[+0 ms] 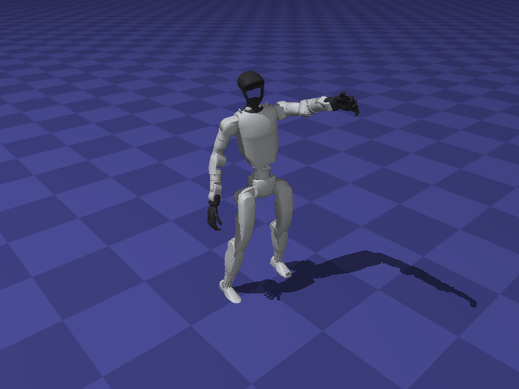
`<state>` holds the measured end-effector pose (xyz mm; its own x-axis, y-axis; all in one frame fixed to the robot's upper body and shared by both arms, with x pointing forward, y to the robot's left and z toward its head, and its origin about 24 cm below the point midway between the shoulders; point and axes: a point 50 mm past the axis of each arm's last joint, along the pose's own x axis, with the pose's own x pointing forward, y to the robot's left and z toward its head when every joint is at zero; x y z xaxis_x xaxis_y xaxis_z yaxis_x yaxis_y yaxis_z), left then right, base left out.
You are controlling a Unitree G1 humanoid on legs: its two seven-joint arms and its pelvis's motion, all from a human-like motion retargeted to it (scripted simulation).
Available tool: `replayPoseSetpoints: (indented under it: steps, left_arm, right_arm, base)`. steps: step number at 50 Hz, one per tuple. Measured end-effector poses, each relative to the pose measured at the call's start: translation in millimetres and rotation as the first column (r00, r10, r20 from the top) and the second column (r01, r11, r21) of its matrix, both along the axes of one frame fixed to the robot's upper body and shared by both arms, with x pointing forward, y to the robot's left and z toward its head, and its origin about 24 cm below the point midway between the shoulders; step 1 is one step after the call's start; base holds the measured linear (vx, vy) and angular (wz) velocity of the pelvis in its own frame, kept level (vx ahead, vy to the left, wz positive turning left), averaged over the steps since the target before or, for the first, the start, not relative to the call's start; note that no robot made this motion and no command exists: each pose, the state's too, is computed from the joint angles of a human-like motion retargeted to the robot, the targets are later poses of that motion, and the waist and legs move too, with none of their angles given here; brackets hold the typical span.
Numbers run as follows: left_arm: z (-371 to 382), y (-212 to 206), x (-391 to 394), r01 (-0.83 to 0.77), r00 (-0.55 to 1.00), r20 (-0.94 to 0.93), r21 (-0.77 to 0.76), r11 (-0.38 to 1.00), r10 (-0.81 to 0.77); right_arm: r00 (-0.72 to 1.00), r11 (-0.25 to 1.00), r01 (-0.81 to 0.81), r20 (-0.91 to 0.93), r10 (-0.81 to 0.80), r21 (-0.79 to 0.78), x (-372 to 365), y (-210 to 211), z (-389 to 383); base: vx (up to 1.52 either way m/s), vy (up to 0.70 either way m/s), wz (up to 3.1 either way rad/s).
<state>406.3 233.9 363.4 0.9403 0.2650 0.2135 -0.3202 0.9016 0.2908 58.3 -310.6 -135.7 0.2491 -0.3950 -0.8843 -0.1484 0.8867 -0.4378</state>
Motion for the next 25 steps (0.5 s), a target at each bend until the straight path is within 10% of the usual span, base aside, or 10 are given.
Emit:
replayPoseSetpoints:
  steps: [11, 25]
  left_arm:
    - [-18, -1, -19, 0.235, 0.966, 0.126, -0.054, 0.970, -0.227]
    - [-57, -63, -188, 0.816, 0.547, 0.397, -0.057, 0.574, -0.737]
  right_arm:
    - [0.997, 0.996, -0.054, 0.050, 0.058, -0.068, 25, 0, 5]
    - [0.990, 0.991, 0.080, 0.124, -0.067, -0.104, -3, -19, 20]
  base:
    - [0.00, 0.01, -0.07]
    - [0.01, 0.01, -0.28]
